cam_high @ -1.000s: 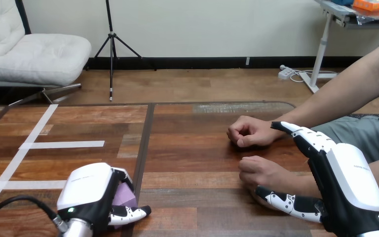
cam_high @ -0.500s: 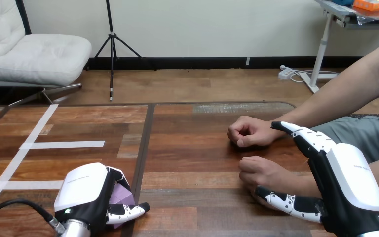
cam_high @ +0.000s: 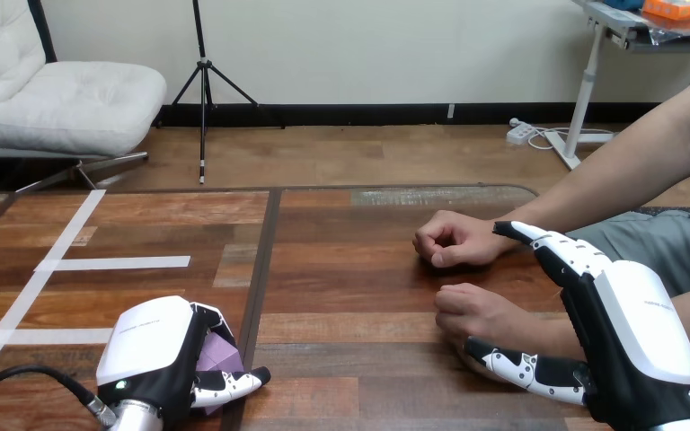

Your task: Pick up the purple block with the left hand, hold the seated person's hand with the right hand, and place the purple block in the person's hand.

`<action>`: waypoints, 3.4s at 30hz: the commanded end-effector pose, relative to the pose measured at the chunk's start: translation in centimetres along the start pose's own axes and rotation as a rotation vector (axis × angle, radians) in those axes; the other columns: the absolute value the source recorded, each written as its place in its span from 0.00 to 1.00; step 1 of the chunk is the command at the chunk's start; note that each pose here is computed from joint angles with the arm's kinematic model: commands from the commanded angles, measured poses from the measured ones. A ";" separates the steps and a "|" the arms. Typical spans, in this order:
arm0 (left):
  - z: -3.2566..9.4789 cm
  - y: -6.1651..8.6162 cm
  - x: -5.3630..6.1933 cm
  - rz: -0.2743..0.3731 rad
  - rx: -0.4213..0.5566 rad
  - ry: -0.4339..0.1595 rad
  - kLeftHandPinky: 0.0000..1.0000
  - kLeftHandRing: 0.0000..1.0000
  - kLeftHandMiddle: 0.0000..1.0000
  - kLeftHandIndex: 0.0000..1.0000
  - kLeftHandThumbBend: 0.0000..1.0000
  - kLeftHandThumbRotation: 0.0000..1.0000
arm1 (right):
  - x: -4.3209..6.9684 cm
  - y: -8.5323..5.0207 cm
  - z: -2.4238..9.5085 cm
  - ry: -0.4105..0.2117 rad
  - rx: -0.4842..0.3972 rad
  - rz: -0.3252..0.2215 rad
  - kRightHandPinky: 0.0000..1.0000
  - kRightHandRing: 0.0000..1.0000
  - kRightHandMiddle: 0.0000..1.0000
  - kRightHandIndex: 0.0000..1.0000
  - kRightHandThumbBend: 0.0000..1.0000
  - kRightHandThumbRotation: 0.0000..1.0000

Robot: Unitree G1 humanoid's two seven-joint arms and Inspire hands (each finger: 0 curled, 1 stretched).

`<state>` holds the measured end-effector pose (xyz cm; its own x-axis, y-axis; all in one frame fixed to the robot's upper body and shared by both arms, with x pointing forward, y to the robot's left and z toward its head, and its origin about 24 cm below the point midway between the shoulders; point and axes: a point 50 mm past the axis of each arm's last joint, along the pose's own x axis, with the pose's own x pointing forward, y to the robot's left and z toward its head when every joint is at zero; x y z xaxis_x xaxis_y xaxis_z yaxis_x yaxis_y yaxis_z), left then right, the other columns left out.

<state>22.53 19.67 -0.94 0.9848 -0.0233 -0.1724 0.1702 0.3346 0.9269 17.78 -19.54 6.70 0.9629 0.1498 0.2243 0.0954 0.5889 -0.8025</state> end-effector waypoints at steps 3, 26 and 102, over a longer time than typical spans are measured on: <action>-0.2 0.0 0.4 0.006 -0.010 -0.011 0.19 0.28 0.36 0.40 0.40 0.32 | 1.1 -1.1 1.1 -0.078 -0.010 -0.052 0.90 0.86 0.85 0.84 0.69 0.20; 0.1 -0.1 0.4 0.064 -0.148 -0.067 0.22 0.30 0.39 0.42 0.49 0.28 | 1.1 -1.1 1.1 -0.076 -0.007 -0.055 0.89 0.86 0.84 0.84 0.70 0.18; 0.2 0.4 0.8 0.126 -0.944 -0.309 0.33 0.39 0.45 0.47 0.87 0.17 | 1.5 -1.2 1.2 -0.074 -0.010 -0.061 0.88 0.86 0.84 0.84 0.71 0.13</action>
<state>21.31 19.81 -2.63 0.9907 -0.1353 0.0130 0.1256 0.9477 0.2935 17.81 -19.61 6.65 0.9653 0.1430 0.2184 0.0943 0.5891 -0.8026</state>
